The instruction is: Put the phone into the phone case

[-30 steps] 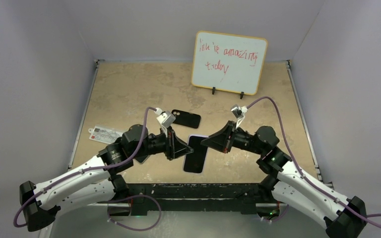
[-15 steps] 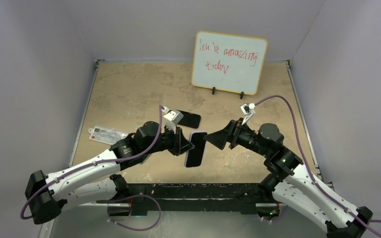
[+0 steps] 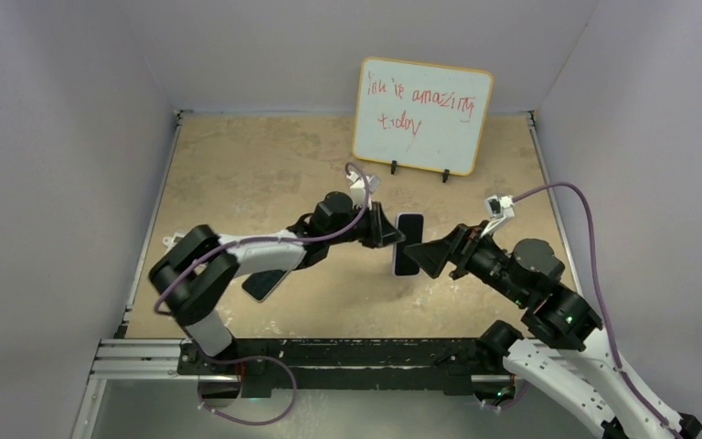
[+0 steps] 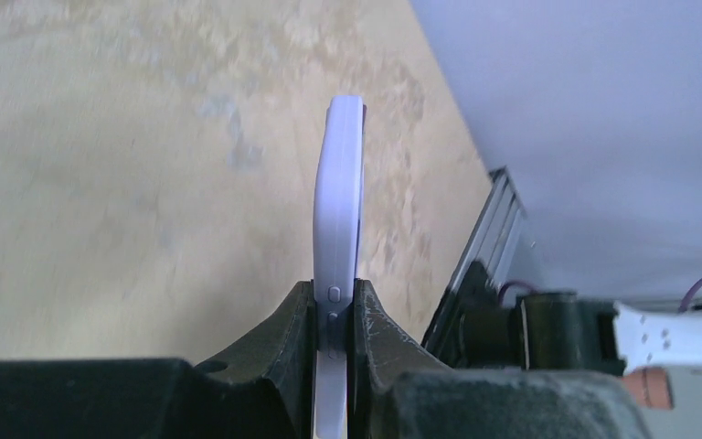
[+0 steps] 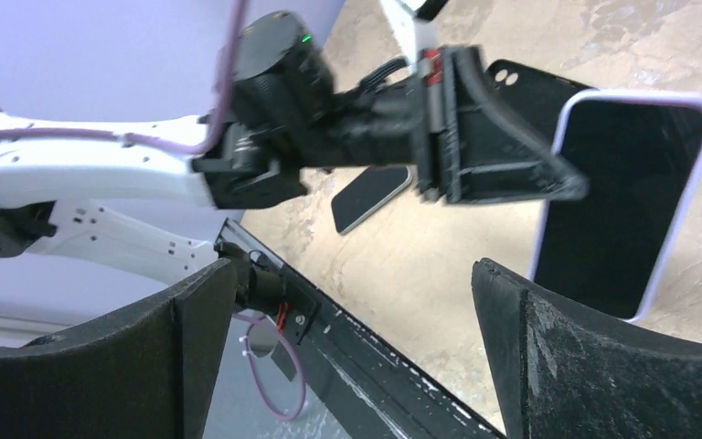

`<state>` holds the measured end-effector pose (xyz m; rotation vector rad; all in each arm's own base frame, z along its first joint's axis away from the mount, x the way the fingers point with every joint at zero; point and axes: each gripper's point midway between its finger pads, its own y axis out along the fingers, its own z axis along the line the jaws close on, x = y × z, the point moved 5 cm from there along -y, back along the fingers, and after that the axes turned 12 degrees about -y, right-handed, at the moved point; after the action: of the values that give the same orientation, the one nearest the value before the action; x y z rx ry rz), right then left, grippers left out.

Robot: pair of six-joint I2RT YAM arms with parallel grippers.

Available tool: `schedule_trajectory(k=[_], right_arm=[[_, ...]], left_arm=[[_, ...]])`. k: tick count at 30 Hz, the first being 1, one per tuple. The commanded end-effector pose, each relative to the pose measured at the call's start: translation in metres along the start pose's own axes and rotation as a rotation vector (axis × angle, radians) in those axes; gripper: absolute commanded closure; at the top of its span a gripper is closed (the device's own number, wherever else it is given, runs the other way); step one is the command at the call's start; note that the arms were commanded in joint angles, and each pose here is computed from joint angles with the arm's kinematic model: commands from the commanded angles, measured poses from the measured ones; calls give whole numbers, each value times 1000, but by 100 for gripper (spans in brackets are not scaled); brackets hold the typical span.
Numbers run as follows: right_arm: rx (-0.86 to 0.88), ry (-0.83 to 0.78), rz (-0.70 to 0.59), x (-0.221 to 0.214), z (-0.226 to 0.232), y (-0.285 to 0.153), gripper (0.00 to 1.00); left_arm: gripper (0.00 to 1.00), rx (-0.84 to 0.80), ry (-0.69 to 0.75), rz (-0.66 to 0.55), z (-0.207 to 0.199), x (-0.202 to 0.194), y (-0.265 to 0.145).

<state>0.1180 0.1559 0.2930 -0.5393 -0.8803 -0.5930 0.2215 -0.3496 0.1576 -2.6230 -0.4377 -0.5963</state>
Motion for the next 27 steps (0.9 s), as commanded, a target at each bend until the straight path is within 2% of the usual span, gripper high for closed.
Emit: schedule_trajectory(k=[1, 7, 11, 14, 16, 22, 27], right_arm=[[-63, -34, -10, 7, -4, -11, 1], [-94, -35, 29, -1, -10, -10, 1], [-118, -34, 36, -3, -14, -7, 1], [-125, -34, 48, -5, -16, -4, 1], [-134, -33, 57, -6, -17, -2, 1], [-157, -22, 83, -13, -23, 6, 1], [-162, -15, 118, -22, -27, 15, 1]], left_arm=[[100, -378, -11, -85, -71, 54, 33], [100, -324, -113, -23, -24, 51, 82], [100, -268, -184, -16, 14, 45, 91], [98, -164, -193, -3, 39, 40, 92], [92, -99, -196, 15, 53, 36, 92], [54, 19, -192, 5, 71, 43, 77], [48, 165, -128, -3, 70, 60, 55]])
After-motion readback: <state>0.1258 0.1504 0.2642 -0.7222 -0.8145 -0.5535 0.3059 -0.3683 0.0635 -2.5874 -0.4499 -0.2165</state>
